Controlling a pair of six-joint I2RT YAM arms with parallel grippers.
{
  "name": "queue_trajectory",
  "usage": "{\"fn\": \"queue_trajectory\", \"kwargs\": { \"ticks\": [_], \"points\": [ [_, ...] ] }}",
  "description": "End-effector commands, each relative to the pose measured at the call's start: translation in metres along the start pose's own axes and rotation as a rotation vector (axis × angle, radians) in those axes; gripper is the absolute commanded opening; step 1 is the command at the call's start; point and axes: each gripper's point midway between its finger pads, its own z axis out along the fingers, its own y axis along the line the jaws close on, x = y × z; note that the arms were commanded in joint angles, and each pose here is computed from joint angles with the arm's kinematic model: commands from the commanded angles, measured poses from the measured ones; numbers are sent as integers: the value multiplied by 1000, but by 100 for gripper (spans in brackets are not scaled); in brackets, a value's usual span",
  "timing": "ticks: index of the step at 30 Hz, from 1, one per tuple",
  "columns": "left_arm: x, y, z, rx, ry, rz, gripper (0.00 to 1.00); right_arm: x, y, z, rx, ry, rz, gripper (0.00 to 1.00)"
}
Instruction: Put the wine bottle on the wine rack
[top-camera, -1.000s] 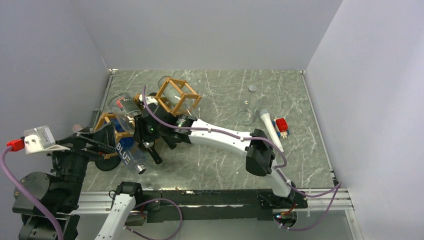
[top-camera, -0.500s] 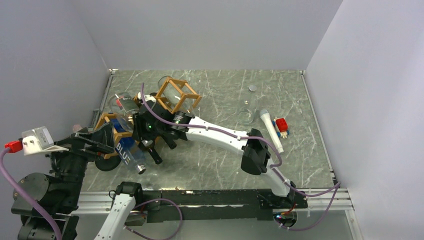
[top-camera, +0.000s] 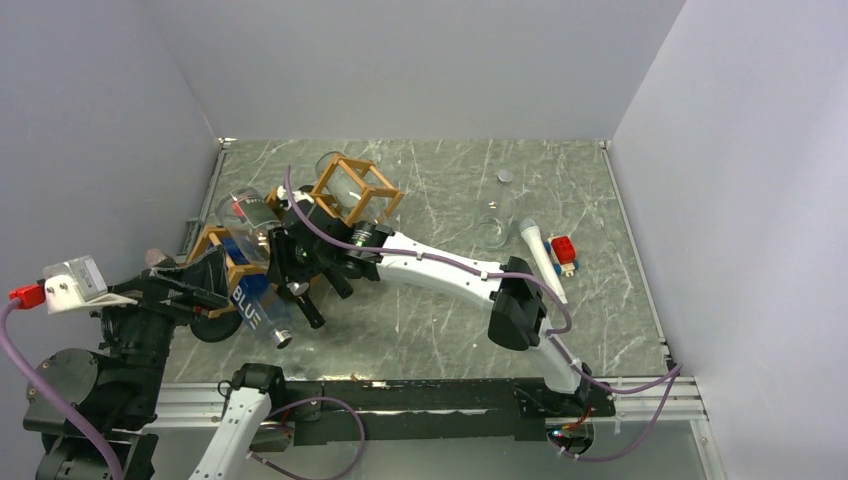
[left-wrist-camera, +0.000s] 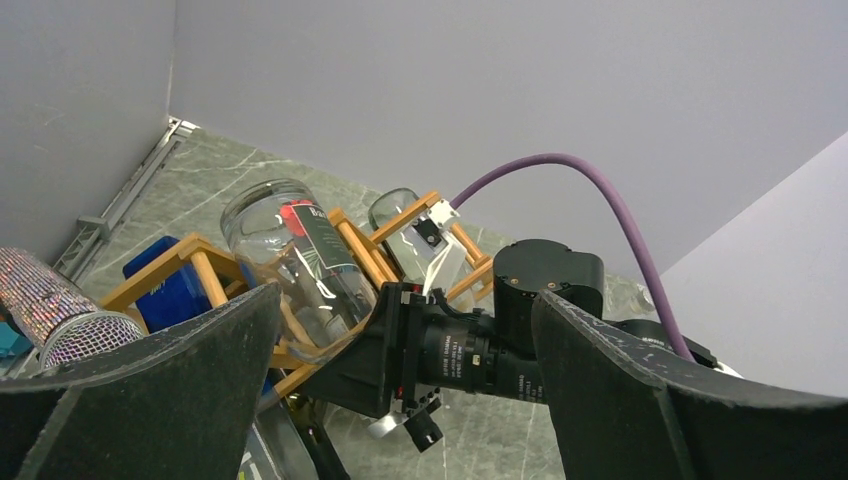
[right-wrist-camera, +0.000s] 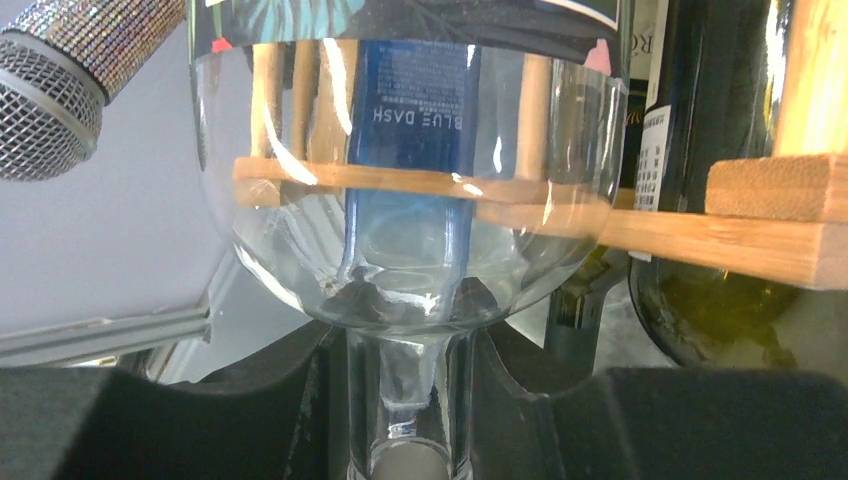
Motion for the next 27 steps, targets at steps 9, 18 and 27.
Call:
{"fn": "queue_trajectory", "kwargs": {
  "ticks": [9, 18, 27],
  "points": [
    [-3, 2, -1, -9, -22, 1, 99, -53, 73, -61, -231, -116, -77, 27],
    [-4, 4, -3, -13, -30, 9, 99, -41, 59, -44, -222, -88, -83, 65],
    [-3, 2, -1, -3, -30, 14, 99, -53, 50, -72, -179, -185, -133, 100]
  ]
}}
